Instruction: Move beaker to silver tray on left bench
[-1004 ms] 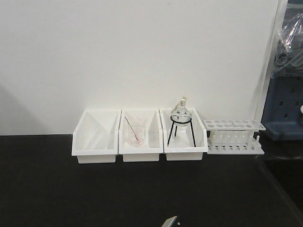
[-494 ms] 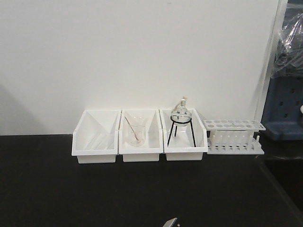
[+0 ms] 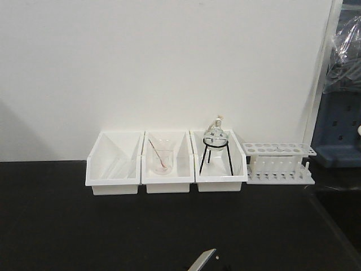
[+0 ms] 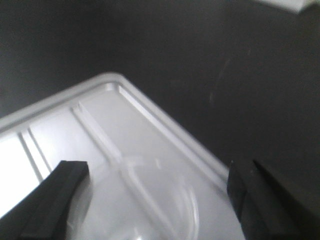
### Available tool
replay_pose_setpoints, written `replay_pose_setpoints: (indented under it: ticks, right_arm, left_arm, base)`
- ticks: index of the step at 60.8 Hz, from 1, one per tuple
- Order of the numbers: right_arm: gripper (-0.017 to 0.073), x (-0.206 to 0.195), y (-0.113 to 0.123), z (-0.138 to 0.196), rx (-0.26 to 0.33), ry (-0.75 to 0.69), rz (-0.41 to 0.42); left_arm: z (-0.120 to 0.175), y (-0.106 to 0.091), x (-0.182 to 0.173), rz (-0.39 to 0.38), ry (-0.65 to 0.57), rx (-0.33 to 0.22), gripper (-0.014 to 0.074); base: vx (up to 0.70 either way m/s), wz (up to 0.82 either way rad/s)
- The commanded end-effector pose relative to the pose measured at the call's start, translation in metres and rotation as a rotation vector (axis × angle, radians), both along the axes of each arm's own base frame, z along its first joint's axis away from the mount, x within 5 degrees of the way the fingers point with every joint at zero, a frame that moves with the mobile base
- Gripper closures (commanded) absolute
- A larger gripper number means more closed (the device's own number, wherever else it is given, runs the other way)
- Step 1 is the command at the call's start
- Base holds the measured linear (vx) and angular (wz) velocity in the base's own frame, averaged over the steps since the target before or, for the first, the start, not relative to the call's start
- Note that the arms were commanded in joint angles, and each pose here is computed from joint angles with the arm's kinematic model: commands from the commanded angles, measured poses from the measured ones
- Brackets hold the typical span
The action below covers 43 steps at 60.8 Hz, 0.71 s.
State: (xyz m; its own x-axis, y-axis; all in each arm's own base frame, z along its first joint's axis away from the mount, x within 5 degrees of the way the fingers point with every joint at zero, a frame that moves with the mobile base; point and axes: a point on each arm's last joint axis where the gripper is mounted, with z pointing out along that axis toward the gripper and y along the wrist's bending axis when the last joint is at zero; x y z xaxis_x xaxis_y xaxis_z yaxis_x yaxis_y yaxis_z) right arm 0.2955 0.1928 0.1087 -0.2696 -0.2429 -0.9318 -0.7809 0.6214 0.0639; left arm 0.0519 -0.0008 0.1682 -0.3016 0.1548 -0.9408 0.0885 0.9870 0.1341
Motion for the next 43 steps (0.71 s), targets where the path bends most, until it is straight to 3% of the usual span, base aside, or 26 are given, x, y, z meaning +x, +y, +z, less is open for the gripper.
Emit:
replay_pose_setpoints:
  ticks: [1,14,23,31,36,43]
  right_arm:
    - [-0.0056,0.004,0.004,0.054,0.140,-0.160,0.003]
    - [-0.0012,-0.010,-0.004,0.121,0.193,-0.305,0.003]
    - [0.0116,-0.027,-0.019,0.170,0.212,-0.323,-0.064]
    - [0.0359,-0.049,-0.042,0.206,0.212,-0.248,-0.196]
    - [0.0574,-0.070,-0.063,0.228,0.203,-0.201,-0.307]
    - [0.0575,-0.092,-0.087,0.243,0.148,-0.165,-0.433]
  left_arm:
    - [0.001,-0.001,0.002,-0.015,-0.068,-0.012,0.0592]
    - [0.001,-0.001,0.002,-0.015,-0.068,-0.012,0.0592]
    - [0.001,-0.001,0.002,-0.015,-0.068,-0.012,0.0592]
    - [0.001,-0.001,0.002,-0.015,-0.068,-0.012,0.0592]
    - [0.001,-0.001,0.002,-0.015,-0.068,-0.012,0.0592]
    - [0.001,-0.001,0.002,-0.015,-0.068,-0.012,0.0592]
  base:
    - [0.00,0.00]
    - [0.00,0.00]
    - [0.00,0.00]
    - [0.00,0.00]
    - [0.00,0.00]
    - [0.00,0.00]
